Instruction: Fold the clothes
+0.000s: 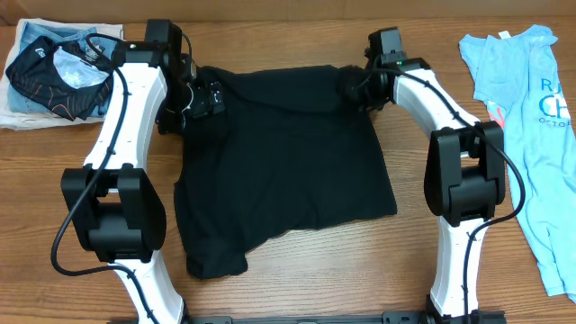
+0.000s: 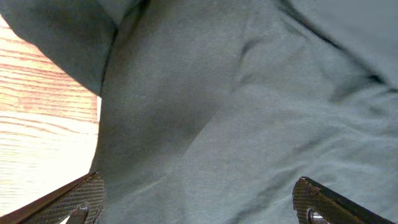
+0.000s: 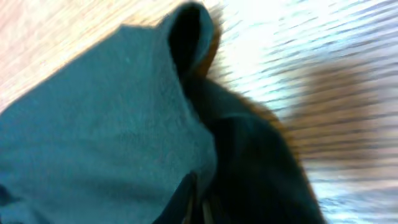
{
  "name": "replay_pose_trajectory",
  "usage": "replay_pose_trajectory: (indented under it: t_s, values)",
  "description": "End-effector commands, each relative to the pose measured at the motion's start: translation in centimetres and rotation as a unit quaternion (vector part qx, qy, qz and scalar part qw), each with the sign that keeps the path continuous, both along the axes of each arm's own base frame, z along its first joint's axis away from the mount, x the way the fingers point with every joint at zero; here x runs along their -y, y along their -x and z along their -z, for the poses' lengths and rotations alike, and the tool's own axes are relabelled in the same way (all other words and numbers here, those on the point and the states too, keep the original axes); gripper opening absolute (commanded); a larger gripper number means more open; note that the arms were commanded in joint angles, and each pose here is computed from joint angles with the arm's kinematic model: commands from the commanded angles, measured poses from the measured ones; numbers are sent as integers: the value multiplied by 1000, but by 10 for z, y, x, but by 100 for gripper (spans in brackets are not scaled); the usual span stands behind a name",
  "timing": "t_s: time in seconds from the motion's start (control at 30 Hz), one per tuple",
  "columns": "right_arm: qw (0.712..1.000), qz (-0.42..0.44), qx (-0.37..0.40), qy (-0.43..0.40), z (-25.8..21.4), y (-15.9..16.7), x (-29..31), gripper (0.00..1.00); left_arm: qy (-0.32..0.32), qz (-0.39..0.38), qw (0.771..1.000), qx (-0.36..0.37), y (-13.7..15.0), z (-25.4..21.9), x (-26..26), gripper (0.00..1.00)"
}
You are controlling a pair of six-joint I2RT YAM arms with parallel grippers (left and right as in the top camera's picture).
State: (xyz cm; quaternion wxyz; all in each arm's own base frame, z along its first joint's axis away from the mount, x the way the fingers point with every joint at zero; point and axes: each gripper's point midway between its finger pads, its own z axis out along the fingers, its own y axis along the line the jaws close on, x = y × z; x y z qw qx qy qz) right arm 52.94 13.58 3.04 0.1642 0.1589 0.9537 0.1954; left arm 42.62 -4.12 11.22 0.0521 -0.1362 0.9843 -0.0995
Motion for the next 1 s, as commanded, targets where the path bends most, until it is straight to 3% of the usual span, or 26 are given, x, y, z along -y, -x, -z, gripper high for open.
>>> replay_pose_trajectory:
  t_s: [0.0,0.23,0.43,0.57,0.73,0.83,0.97]
  values:
    - [997,22,67,24,-68,-20,9,4,-13,-4,1000,7,5,-8,-5,100]
    - [992,42,113,32,-143,-20,25,4,-13,-4,1000,2,7,-7,-5,100]
    - [970,133,154,133,-189,-16,87,4,-13,-4,1000,-2,9,-7,-5,100]
    - [949,203,148,190,-196,-9,138,4,-13,-4,1000,-7,11,-7,-5,100]
    - [942,240,133,195,-194,-5,184,4,-13,-4,1000,-8,12,-7,-5,100]
    - [946,230,130,187,-192,-5,198,16,-13,-4,1000,-7,11,-7,-5,100]
    - [945,229,127,195,-192,-3,209,22,-12,-6,1000,-7,11,-7,-5,100]
